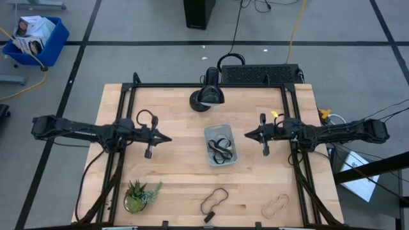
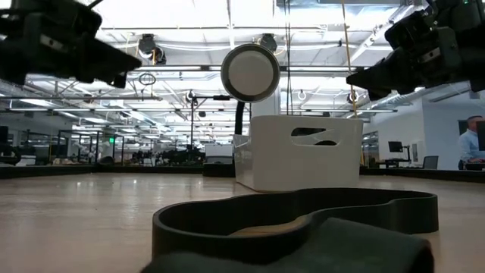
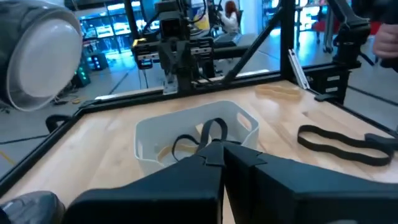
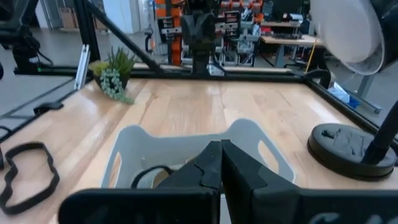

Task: Pick and place rubber bands into bin
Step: Put the light orange rubber band into the gray bin

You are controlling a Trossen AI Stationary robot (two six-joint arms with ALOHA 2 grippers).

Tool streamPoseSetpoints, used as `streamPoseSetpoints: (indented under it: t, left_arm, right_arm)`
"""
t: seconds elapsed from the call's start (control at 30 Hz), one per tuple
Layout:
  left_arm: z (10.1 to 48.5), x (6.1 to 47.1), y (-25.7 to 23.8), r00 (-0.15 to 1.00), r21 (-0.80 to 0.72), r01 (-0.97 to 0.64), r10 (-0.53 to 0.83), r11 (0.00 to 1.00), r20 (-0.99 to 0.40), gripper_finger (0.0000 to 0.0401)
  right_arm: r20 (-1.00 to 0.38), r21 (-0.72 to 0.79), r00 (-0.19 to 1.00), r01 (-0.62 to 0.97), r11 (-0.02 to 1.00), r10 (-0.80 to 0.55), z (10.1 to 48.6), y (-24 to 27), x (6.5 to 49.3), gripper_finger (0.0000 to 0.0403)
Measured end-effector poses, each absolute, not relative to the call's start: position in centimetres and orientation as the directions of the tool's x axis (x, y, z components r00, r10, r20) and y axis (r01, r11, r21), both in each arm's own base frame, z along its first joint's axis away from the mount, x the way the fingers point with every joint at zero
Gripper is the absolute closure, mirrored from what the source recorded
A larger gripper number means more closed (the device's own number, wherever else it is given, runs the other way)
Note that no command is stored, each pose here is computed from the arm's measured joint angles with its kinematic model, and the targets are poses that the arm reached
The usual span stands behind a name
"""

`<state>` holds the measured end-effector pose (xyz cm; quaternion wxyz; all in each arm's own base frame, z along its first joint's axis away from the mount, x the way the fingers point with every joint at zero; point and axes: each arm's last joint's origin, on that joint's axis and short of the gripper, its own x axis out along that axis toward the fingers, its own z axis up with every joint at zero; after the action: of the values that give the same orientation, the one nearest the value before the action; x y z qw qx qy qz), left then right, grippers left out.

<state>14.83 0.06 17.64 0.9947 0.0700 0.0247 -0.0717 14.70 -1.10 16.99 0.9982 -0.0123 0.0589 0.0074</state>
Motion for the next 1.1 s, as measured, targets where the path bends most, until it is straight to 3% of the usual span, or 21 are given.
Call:
streamPoseSetpoints:
  t: [0.4, 0.63, 0.87, 1.1]
  left_arm:
    - [16.2, 14.1, 0.3, 0.999, 0.152, 0.052, -0.049, 0.987, -0.022, 0.0392]
    - [16.1, 14.1, 0.4, 1.0, 0.146, 0.017, -0.013, 0.989, -0.027, 0.0361]
    - [16.1, 14.1, 0.4, 1.0, 0.131, 0.016, -0.013, 0.991, -0.028, 0.0355]
    - [16.1, 14.1, 0.4, 0.999, 0.078, 0.015, -0.013, 0.997, -0.03, 0.0355]
  right_arm:
    - [-0.225, 0.002, 0.974, -0.015, 1.0, 0.015, 16.8, -1.1, 14.8, 0.0403]
    - [-0.49, -0.032, 0.871, -0.061, 0.998, 0.038, 22.9, 1.2, 15.8, 0.0403]
    - [-0.584, -0.062, 0.803, -0.195, 0.979, 0.123, 29.5, 6.6, 16.2, 0.0403]
    - [-0.66, 0.09, 0.702, -0.276, 0.957, 0.265, 29.2, 12.6, 16.9, 0.0403]
